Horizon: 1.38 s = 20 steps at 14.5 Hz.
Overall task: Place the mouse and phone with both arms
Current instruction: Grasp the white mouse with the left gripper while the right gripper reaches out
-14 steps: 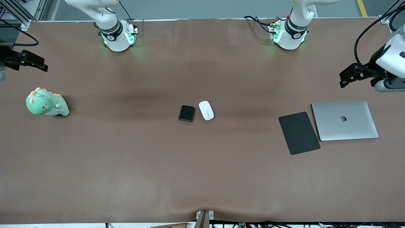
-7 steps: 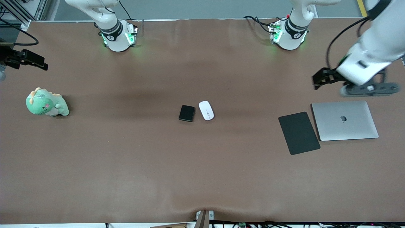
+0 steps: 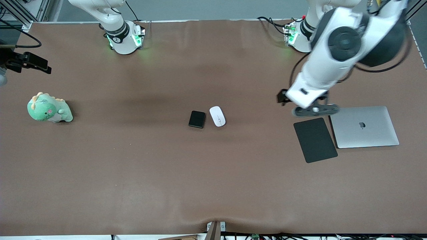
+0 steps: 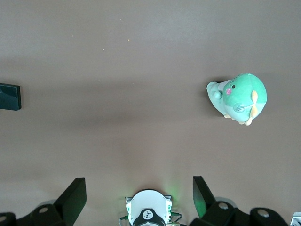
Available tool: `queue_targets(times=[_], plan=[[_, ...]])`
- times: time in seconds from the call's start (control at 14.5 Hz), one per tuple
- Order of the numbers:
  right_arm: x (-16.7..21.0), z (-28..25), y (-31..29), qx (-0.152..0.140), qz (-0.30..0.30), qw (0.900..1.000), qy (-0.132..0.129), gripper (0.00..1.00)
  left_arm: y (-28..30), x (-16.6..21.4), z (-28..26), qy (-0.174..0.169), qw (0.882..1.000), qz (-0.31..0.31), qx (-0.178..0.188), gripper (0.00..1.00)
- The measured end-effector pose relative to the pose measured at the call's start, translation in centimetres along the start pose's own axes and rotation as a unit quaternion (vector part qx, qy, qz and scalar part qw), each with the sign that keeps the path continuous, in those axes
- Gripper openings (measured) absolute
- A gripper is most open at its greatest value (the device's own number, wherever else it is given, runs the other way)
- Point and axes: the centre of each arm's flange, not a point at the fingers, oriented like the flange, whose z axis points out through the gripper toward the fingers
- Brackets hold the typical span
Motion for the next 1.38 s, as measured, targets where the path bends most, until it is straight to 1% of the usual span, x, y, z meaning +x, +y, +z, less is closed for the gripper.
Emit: queue_targets(times=[0.21,0.41,0.55,0.83,1.04,1.17,1.38], plan=[[0.5,0.6,-0.3,-0.001,-0.003,1.000,-0.007,1.00,7.0,-3.1,5.6,0.003,0.999,-0.037,-0.004,1.00],[2.1,2.4,-0.7,-0.002,-0.006,1.000,-0.027,1.00,13.2,-5.5,11.2,0.003,0.997,-0.080,-0.014,1.00],[3.0,3.6,-1.5,-0.005,-0.013,0.999,-0.039,1.00,16.0,-6.3,14.4,0.010,0.994,-0.107,-0.032,1.00],[3.7,4.9,-3.1,-0.012,-0.026,0.998,-0.056,1.00,20.3,-8.0,20.1,0.017,0.987,-0.144,-0.064,1.00],[3.6,5.6,-3.4,-0.014,-0.029,0.997,-0.076,1.00,22.3,-9.5,24.0,0.023,0.987,-0.152,-0.054,1.00],[3.9,6.1,-4.5,-0.017,-0.036,0.996,-0.082,1.00,23.2,-9.7,25.8,0.030,0.985,-0.160,-0.048,1.00],[4.1,7.4,-6.6,-0.024,-0.037,0.995,-0.091,1.00,24.4,-9.7,27.4,0.029,0.984,-0.168,-0.049,1.00]])
